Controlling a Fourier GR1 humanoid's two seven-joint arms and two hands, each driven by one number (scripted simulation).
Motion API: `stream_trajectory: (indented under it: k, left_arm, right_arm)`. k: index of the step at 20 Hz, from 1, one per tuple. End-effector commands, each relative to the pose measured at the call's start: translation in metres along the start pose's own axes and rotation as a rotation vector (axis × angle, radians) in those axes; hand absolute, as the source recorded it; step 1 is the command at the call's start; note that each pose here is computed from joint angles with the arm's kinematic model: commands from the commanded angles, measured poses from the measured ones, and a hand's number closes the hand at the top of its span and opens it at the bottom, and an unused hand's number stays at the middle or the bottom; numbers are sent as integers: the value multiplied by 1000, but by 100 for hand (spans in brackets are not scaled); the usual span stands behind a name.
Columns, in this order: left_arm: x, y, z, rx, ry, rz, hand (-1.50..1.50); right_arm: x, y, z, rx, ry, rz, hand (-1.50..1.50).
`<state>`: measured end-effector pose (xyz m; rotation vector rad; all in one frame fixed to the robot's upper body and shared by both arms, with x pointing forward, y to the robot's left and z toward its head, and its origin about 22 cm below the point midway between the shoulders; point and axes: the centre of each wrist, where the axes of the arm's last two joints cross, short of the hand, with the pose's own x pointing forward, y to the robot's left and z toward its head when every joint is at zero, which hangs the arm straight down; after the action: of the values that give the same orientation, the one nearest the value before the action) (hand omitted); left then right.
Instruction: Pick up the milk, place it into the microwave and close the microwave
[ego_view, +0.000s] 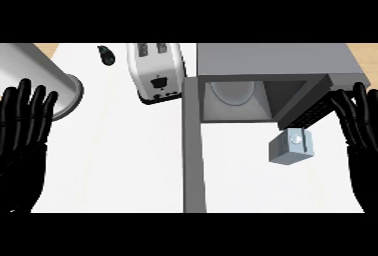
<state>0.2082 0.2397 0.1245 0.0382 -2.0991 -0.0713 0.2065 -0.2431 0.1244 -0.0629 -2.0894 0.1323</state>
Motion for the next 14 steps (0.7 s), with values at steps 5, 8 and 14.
stream_trajectory:
  k: [5, 8, 14]
  left_arm:
    - [-12, 45, -26, -12, 1, 31, -150]
    - [-14, 48, 3, 60, 117, 52, -150]
    - [5, 68, 5, 53, 125, 46, -150]
  right_arm:
    - [11, 23, -24, 95, -90, -70, -150]
    - [37, 21, -12, 169, 16, -64, -150]
    - [44, 20, 15, 183, 44, -66, -150]
